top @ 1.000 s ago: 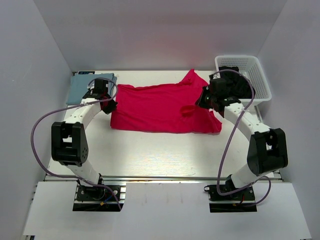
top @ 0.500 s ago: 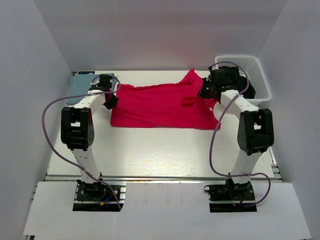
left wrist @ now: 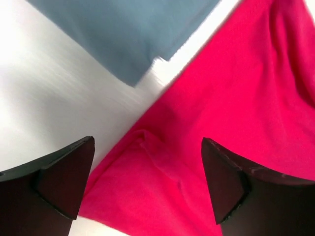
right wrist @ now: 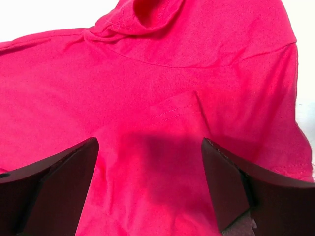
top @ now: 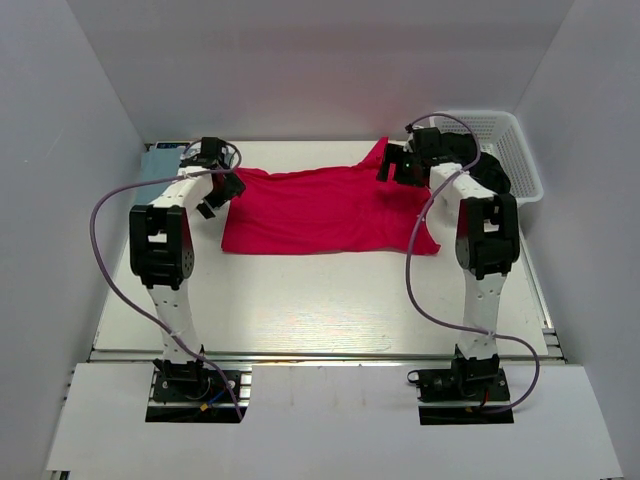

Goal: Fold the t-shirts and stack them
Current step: Fold the flattened tshirt in 1/3 of the way

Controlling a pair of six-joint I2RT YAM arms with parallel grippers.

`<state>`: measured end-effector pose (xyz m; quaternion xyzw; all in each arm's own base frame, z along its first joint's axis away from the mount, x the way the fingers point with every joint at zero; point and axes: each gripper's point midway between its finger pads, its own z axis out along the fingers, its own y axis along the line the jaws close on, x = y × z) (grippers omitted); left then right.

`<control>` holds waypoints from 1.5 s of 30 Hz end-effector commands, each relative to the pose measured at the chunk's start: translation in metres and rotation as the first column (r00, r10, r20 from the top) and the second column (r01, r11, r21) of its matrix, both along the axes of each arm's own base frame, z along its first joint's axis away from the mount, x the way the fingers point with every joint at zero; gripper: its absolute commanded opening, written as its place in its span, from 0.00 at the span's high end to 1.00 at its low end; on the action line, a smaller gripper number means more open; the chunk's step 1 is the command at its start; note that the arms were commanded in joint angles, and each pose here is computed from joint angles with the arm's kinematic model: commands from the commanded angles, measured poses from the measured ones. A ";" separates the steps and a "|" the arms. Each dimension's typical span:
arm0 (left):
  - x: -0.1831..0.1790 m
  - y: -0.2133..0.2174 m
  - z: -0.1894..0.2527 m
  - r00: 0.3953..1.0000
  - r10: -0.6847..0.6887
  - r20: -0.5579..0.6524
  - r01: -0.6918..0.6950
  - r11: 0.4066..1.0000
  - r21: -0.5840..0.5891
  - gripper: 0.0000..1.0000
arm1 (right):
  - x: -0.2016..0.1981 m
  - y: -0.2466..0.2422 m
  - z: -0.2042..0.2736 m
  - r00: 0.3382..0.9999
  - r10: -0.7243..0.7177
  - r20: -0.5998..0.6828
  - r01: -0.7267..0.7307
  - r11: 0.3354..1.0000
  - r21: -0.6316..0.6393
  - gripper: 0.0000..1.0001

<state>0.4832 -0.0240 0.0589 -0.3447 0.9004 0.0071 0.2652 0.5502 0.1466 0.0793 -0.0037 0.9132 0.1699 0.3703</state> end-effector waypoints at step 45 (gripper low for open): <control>-0.169 -0.026 -0.068 0.914 -0.283 -0.289 0.269 0.959 -0.089 0.01 | -0.235 -0.057 -0.064 0.933 -0.072 -0.353 0.141 0.974 0.175 0.10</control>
